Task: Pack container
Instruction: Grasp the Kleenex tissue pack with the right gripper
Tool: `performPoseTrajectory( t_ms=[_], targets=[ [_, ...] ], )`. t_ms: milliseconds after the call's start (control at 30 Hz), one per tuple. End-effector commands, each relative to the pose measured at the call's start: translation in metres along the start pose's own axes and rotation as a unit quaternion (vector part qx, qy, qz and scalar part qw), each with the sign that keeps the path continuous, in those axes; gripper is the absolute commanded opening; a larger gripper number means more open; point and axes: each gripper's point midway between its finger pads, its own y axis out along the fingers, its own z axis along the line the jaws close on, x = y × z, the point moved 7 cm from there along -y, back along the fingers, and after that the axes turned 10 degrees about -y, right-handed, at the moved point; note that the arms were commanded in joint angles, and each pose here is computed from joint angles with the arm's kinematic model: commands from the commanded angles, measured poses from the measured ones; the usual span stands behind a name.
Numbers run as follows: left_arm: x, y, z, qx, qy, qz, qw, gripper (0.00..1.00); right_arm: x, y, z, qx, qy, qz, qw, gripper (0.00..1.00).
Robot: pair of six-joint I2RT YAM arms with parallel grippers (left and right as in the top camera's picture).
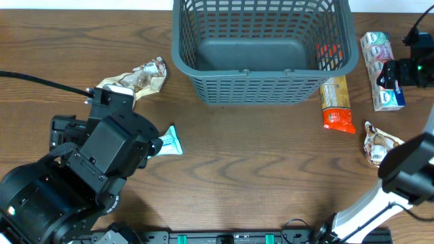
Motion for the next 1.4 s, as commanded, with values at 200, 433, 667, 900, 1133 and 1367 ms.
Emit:
performPoseTrajectory(
  t_ms=[200,433,667,900,1133,1367],
  targets=[
    [-0.019,0.000,-0.005,-0.040,0.024,0.063,0.997,0.99,-0.004,0.053,-0.010,-0.012,-0.020,0.057,0.998,0.99],
    [-0.019,0.000,-0.005,-0.040,0.024,0.064,0.997,0.99,0.011,0.054,-0.018,-0.034,-0.015,0.015,0.999,0.99],
    [-0.019,0.000,-0.005,-0.040,0.024,0.064,0.997,0.99,0.034,0.063,-0.019,-0.020,0.026,-0.055,0.998,0.99],
    [-0.019,0.000,-0.007,-0.046,0.023,0.067,0.996,0.99,0.038,0.089,-0.024,-0.021,0.046,-0.058,0.997,0.99],
    [-0.020,-0.001,-0.007,-0.048,0.024,0.068,0.996,0.99,0.035,0.116,-0.022,-0.009,0.045,-0.040,0.998,0.99],
    [-0.020,-0.001,-0.007,-0.048,0.023,0.069,0.996,0.99,0.028,0.143,-0.023,0.001,0.055,-0.026,0.998,0.99]
  ],
)
